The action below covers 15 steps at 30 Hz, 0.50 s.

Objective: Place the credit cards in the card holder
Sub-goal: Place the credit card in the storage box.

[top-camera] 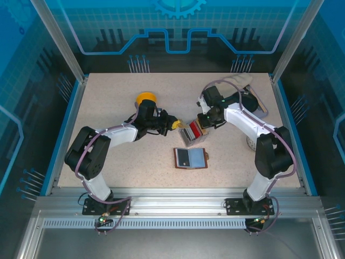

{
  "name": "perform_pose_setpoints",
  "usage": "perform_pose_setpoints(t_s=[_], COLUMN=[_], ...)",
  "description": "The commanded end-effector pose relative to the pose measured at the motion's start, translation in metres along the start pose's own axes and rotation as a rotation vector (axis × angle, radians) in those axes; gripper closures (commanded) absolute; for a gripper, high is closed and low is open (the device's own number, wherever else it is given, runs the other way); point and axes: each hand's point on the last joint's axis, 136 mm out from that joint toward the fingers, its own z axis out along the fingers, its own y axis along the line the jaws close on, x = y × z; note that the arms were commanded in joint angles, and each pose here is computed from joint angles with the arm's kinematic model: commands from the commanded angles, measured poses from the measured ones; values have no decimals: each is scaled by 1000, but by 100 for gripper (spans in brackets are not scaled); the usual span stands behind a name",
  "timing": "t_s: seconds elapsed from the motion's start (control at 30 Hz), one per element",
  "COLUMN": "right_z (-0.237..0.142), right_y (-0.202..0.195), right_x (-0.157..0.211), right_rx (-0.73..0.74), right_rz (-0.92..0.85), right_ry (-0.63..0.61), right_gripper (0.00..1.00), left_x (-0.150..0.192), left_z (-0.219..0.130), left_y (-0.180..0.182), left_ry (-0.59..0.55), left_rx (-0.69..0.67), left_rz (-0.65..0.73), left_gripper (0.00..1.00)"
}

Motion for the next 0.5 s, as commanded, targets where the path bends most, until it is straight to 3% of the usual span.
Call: perform_pose_setpoints(t_s=[0.0,0.3,0.47], right_z=[13,19,14], right_y=[4,1,2], right_x=[9,10,8], right_rx=[14,114,115], right_rz=[-28,-62,-60], right_ry=[31,17,-2], right_gripper=[90,83,86], left_x=[1,3,5], left_z=[-4,-5,-8], left_y=[-14,-17,-19], left_ry=[3,11,9], left_rx=[17,15,7], left_rz=[37,64,87], left_gripper=[100,100,100])
